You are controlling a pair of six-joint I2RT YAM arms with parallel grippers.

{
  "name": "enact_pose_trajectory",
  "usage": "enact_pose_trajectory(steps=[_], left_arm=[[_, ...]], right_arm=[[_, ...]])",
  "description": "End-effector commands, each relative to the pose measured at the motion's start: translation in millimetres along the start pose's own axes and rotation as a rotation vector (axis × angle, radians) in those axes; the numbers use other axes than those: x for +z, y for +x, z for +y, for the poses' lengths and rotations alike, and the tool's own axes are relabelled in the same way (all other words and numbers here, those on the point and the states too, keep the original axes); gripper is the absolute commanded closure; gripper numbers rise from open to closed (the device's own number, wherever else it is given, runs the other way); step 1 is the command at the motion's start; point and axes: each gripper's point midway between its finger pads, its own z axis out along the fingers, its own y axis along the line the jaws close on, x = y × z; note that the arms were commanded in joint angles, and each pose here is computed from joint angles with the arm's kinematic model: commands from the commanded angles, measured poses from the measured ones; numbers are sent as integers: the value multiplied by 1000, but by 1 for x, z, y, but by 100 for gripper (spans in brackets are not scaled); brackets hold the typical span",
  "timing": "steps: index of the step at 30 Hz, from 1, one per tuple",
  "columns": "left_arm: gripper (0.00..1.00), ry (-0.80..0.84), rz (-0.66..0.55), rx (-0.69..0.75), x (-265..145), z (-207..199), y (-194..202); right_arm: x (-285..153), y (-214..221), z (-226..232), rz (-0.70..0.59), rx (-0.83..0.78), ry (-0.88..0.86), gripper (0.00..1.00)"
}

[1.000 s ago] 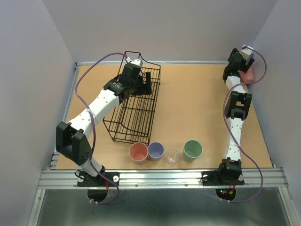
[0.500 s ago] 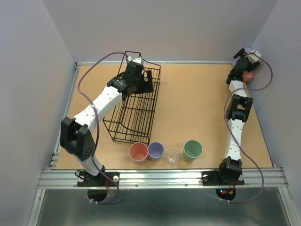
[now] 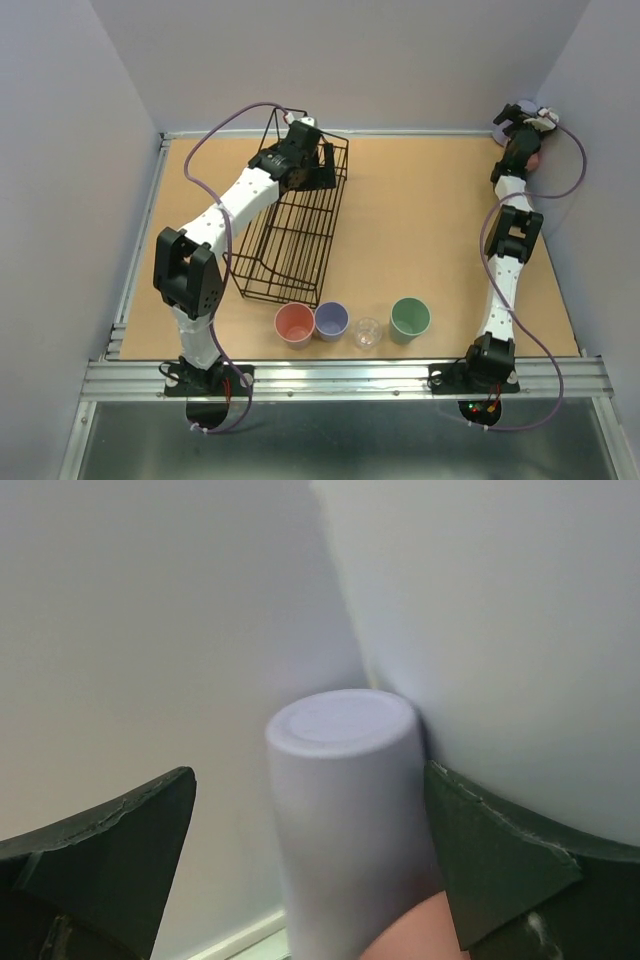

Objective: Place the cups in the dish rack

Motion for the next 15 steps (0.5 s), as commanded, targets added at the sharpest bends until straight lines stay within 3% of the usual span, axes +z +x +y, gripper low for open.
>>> enact_pose_trajectory(steps=[1, 11, 15], left_arm=[[4, 68, -59, 4, -12, -30, -23], [4, 76, -86, -2, -7, -43, -36], [4, 67, -108, -7, -14, -38, -37]], right_arm=[[-11, 21, 54, 81, 103, -202, 0], [-40, 36, 177, 201, 130, -382, 5], [-46, 23, 213, 181, 142, -394, 5]])
